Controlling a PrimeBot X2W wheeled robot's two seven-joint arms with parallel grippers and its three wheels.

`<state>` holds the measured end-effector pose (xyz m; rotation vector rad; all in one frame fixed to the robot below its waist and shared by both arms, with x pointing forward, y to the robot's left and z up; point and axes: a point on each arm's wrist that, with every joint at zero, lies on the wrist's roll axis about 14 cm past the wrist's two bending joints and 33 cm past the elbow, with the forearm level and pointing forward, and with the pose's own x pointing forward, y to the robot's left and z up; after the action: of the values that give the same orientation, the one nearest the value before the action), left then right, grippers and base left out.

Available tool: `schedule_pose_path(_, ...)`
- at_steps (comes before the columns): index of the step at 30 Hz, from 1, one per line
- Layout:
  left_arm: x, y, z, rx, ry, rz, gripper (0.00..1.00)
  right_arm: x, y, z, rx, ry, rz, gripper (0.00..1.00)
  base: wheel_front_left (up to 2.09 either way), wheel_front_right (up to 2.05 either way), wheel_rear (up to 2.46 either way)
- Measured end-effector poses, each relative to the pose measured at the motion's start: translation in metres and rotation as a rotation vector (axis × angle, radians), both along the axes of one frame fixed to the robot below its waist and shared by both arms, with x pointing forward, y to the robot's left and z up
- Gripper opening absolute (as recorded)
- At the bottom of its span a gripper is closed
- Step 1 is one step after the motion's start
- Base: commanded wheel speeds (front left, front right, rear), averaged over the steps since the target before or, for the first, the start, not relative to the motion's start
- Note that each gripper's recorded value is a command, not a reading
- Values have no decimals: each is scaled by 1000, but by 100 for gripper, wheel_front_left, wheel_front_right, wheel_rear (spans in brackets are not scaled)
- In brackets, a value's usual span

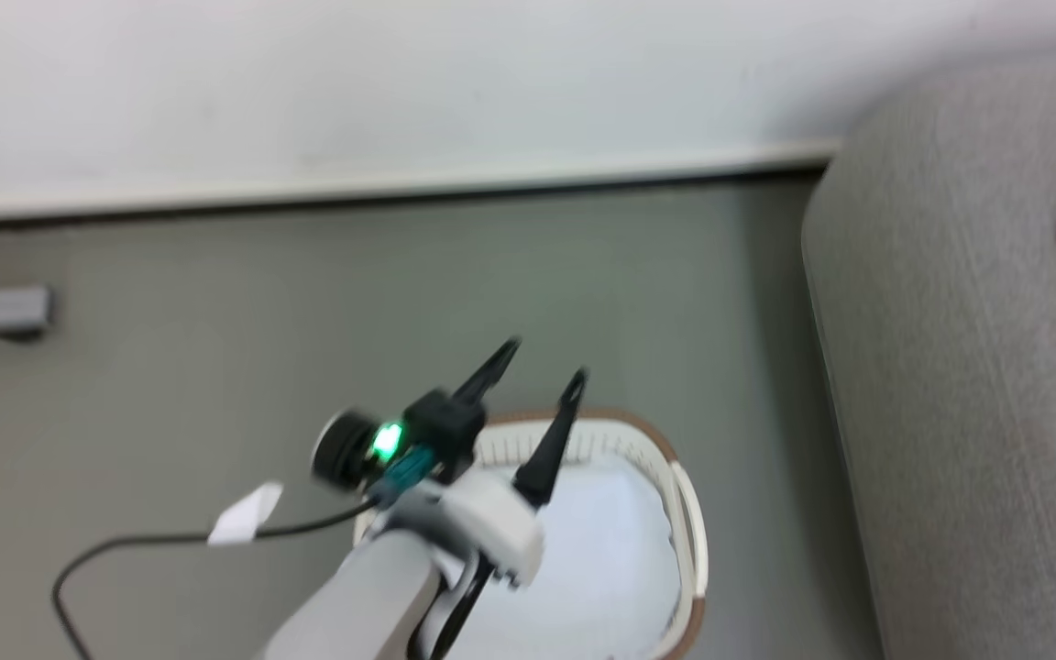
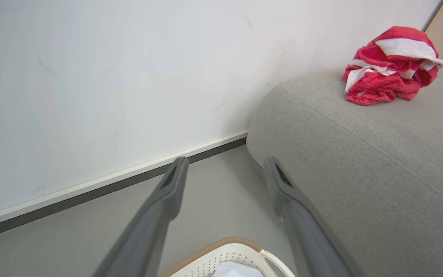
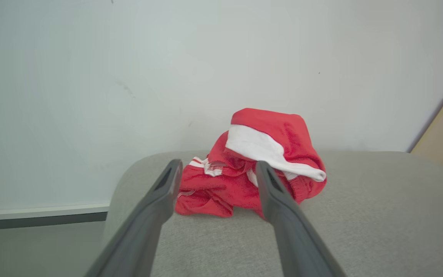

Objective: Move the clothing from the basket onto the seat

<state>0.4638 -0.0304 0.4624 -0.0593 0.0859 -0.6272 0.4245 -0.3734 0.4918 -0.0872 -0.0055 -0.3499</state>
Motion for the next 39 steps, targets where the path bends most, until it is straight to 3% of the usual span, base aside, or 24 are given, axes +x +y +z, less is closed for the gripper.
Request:
schedule_pose_path(13, -68, 121, 3, 6, 38, 346, 100, -53, 118, 13, 162, -99, 226, 100, 0, 0, 0)
schedule_pose_path(23, -113, 203, 8, 7, 3, 578, 100, -72, 183, 4, 158, -61, 391, 100, 0, 0, 0)
schedule_pose_path(30, -132, 226, 9, -3, -15, 642, 100, -81, 195, 10, 147, -76, 429, 100, 0, 0, 0)
schedule_pose_path(39, -132, 222, 17, -29, -45, 633, 100, -91, 193, 7, 162, -73, 418, 100, 0, 0, 0)
